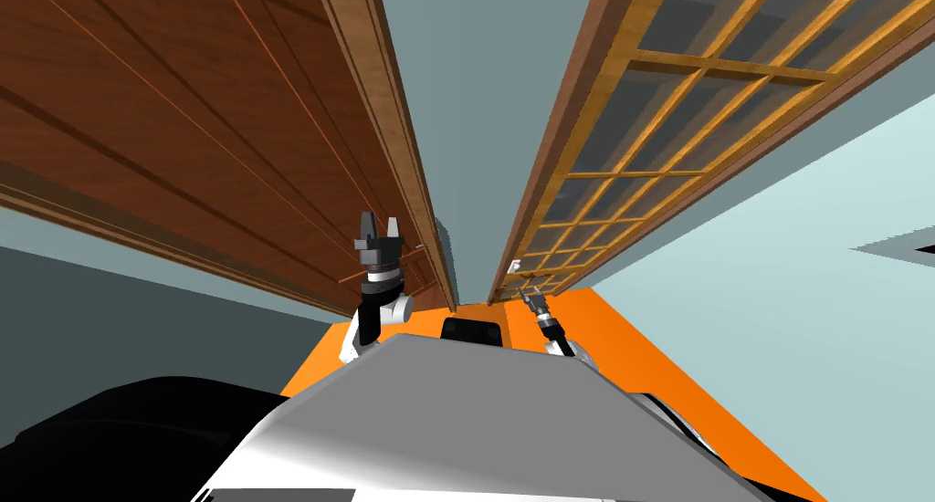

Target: Pull the door open

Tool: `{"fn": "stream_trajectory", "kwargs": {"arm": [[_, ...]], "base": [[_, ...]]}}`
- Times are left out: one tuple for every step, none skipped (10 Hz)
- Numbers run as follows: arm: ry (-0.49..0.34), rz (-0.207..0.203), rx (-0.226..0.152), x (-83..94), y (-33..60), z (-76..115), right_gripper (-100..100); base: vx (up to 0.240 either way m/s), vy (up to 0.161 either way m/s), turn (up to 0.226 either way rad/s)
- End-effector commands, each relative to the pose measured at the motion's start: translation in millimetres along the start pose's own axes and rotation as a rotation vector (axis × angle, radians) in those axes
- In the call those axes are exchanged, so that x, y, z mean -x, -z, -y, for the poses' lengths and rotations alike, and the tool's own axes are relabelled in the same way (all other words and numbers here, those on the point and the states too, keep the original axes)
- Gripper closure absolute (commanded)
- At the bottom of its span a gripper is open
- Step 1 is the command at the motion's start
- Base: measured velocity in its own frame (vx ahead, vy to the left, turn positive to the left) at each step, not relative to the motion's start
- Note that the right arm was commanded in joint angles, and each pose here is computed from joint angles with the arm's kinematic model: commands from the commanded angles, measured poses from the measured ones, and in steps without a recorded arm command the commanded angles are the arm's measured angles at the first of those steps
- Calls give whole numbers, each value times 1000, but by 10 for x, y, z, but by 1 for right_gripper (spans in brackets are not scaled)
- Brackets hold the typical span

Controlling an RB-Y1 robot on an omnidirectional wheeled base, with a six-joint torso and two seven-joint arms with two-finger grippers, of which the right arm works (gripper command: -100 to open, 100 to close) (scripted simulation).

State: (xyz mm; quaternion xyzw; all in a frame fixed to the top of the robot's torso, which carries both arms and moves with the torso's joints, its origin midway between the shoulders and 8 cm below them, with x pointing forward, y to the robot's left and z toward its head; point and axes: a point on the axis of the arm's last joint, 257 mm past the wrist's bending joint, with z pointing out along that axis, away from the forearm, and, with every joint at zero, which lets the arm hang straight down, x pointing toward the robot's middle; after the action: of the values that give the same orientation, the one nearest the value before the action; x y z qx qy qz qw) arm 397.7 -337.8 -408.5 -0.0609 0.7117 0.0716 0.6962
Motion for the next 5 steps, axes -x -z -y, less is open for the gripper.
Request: {"fn": "stream_trajectory", "kwargs": {"arm": [[2, 7, -19, 34, 29, 99, -100], [3, 10, -29, 48, 46, 152, -100], [4, 13, -40, 63, 62, 206, -100], [4, 15, -46, 73, 74, 240, -100], [5, 15, -49, 76, 78, 253, -100]], "base": [[199, 18, 183], [235, 38, 143], [222, 2, 132], [141, -25, 175], [26, -50, 144]]}}
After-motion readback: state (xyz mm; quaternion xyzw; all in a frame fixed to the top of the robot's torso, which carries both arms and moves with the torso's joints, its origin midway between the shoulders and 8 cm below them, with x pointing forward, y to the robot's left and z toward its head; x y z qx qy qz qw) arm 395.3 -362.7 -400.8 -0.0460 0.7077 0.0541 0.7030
